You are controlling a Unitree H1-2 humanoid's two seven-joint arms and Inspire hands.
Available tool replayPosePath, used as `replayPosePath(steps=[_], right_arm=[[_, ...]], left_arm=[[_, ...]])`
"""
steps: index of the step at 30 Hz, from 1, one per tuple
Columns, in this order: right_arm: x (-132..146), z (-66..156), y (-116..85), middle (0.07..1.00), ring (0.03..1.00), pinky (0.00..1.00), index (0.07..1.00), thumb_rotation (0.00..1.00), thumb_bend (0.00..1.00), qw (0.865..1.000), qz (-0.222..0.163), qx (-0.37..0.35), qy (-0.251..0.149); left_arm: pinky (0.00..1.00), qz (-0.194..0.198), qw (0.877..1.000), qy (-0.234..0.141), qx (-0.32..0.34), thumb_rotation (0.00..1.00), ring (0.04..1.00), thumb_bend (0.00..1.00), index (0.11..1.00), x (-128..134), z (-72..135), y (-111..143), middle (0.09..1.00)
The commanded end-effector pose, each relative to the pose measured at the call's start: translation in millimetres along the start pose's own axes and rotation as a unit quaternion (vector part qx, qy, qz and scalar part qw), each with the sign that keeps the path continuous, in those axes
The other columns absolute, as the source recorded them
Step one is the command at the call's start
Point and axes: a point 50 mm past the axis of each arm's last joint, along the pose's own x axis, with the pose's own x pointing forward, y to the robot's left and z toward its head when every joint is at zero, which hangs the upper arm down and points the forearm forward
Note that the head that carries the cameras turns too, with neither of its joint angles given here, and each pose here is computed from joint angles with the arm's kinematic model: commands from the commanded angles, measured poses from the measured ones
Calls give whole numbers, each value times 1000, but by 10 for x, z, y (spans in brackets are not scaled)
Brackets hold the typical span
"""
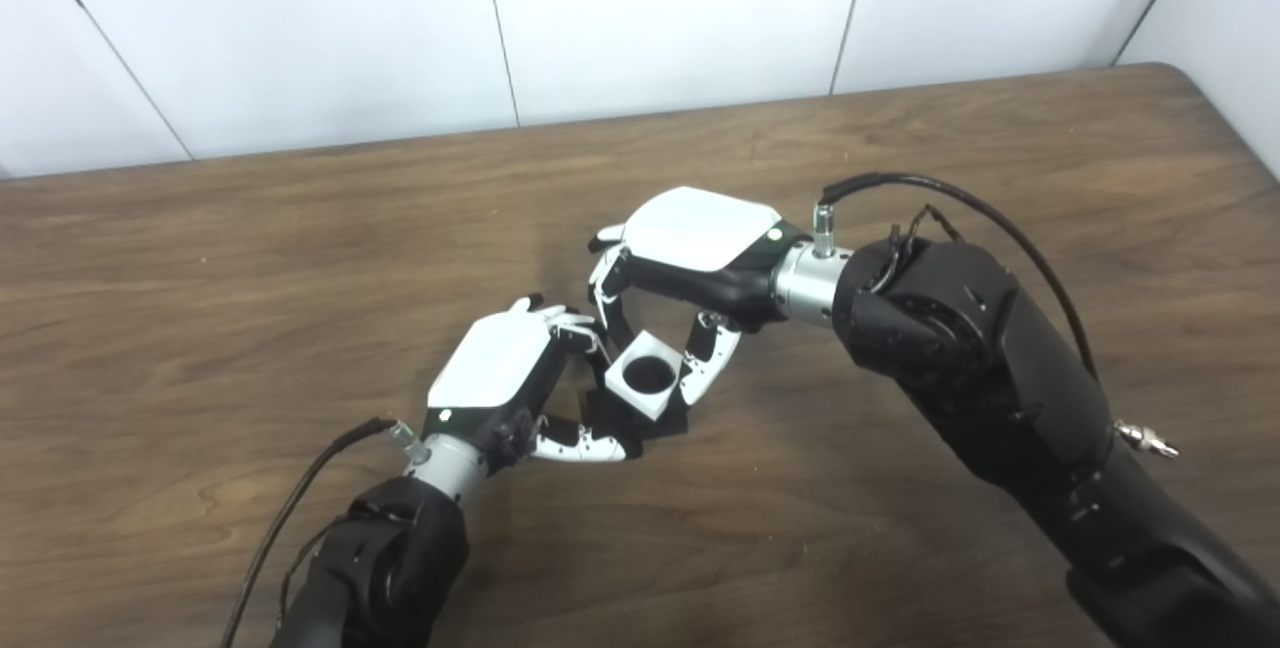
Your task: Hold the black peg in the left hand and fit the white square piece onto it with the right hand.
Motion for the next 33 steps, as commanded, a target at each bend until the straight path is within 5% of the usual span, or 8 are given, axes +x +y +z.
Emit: replayPosePath(steps=[1, 33], right_arm=[[-16, -7, -147, 772, 920, 878, 483, 135, 525, 999, -33, -16, -5], [6, -17, -79, 766, 911, 847, 483, 136, 525, 999, -37, -8, -5]], left_arm=[[1000, -40, 999, -1, 0, 53, 892, 521, 485, -16, 10, -88, 790], [1000, -41, 999, 0, 0, 53, 891, 521, 485, -9, 29, -68, 788]])
